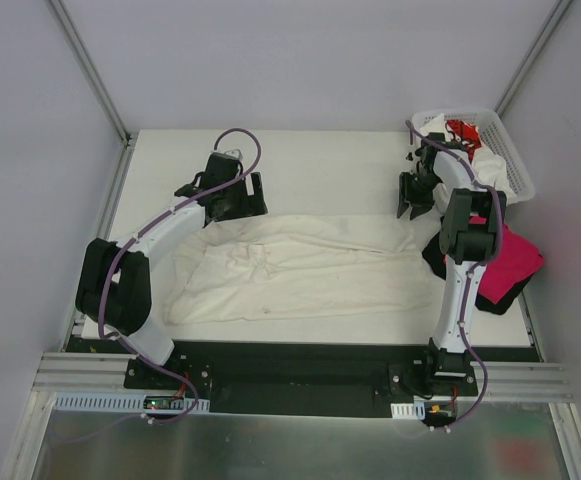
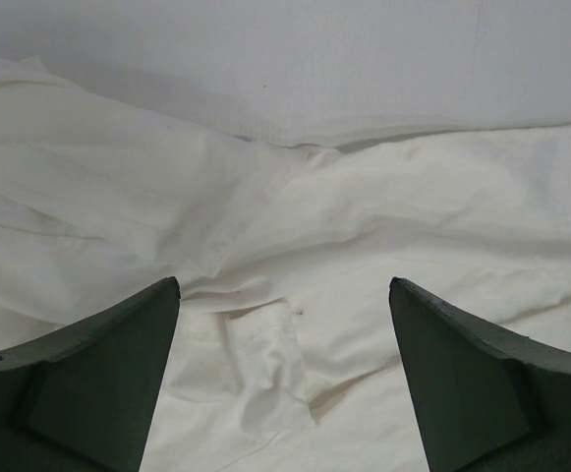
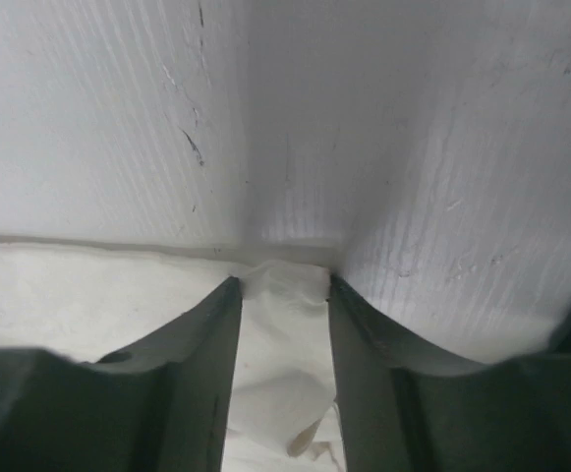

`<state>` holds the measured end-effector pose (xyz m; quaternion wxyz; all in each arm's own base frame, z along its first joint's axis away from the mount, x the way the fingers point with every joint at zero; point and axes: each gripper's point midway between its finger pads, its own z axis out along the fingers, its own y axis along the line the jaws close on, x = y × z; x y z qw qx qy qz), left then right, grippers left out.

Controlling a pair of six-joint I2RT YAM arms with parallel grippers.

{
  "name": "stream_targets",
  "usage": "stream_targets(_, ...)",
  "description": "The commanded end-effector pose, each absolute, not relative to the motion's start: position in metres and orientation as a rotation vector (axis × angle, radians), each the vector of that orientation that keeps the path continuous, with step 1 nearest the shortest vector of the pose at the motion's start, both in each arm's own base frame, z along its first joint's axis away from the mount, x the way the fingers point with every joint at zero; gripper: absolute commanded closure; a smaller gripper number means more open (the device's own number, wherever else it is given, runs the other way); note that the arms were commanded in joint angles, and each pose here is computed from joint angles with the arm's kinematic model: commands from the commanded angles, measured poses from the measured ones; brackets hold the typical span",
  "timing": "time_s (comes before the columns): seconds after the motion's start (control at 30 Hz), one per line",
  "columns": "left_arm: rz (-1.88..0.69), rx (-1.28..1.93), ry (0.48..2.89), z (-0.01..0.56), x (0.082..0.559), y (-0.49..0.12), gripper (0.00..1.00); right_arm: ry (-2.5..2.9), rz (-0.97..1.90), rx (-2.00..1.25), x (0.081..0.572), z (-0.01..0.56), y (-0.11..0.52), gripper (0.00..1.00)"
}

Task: Fold and stack the t-shirts
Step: Grap the side of the flattened tshirt furthest away from the robot with both arms

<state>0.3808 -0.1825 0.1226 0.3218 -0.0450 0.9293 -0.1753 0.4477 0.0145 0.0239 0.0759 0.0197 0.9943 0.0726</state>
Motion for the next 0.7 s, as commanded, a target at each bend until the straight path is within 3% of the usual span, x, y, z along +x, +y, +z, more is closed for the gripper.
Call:
stream_targets(0.0, -0.505, -0.082, 2.384, 0.144, 0.380, -0.189, 0.13, 2.925, 0.157, 0.262, 0.459, 0.023, -0.012, 0.64)
stream_targets(0.23, -0.506, -0.081, 2.390, 0.141, 0.378, -0.188, 0.13, 2.928, 0.159, 0.263, 0.457, 0.022, -0.011, 0.75)
stream_targets(0.47, -0.463, -0.104, 2.390, 0.141, 0.379, -0.182, 0.13, 2.918, 0.170, 0.262, 0.456, 0.025, -0.010, 0.99)
stream_targets(0.67, -0.238, -0.242, 2.403, 0.134, 0.389, -0.150, 0.13, 2.908, 0.187, 0.268, 0.452, 0.028, -0.007, 0.99)
